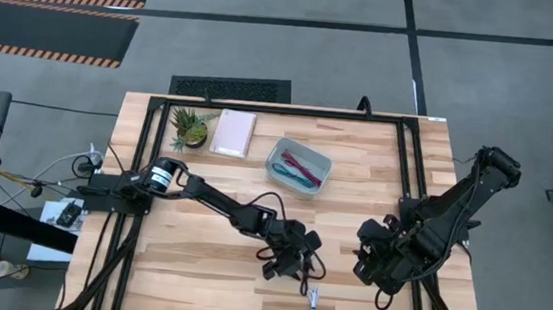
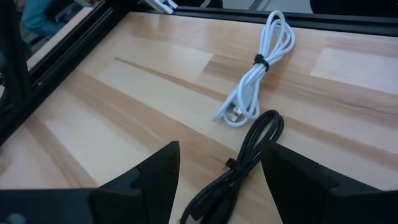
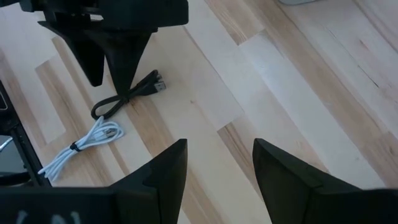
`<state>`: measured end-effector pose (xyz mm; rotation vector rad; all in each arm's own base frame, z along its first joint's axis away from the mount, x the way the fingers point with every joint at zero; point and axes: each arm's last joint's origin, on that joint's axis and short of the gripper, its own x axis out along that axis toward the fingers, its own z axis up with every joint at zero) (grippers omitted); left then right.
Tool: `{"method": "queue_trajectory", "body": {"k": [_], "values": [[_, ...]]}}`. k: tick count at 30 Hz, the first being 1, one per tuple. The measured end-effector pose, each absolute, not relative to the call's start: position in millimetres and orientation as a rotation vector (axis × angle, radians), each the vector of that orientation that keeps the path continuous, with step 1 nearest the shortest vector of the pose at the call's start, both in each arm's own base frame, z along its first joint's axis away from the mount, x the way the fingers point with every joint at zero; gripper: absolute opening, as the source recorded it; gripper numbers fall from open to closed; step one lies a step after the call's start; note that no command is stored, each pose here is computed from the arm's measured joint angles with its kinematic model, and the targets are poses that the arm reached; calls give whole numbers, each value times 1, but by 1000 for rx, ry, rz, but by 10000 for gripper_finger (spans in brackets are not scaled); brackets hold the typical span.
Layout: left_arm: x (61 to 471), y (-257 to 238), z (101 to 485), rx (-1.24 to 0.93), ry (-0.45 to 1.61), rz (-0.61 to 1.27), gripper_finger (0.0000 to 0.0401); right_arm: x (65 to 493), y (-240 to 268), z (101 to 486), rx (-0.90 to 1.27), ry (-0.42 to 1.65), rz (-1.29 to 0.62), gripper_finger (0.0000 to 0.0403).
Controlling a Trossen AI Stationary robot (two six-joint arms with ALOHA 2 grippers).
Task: Pick and place USB-C Cables
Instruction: Put the black charger cable into the gray bin
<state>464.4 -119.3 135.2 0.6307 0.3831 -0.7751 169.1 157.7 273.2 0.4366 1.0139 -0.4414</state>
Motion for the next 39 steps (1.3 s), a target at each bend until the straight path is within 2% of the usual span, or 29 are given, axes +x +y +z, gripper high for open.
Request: {"method": "queue_trajectory", "body": {"k": [6,14,17,30,34,39], "values": [[473,-117,144,622,401,-786,212,169,158,273,436,1014,-441,204],[497,-127,128,600,596,-895,212,169,158,274,440,1011,-438,204],[504,-129,131,605,603,-917,212,169,158,274,441,1011,-436,204],[502,-117,110,581,696,-966,211,170,158,274,441,1010,-436,205],[501,-117,109,581,709,-967,184,170,158,274,440,1011,-435,205],[502,-115,107,599,729,-939,106,170,158,274,437,1011,-433,205]]}}
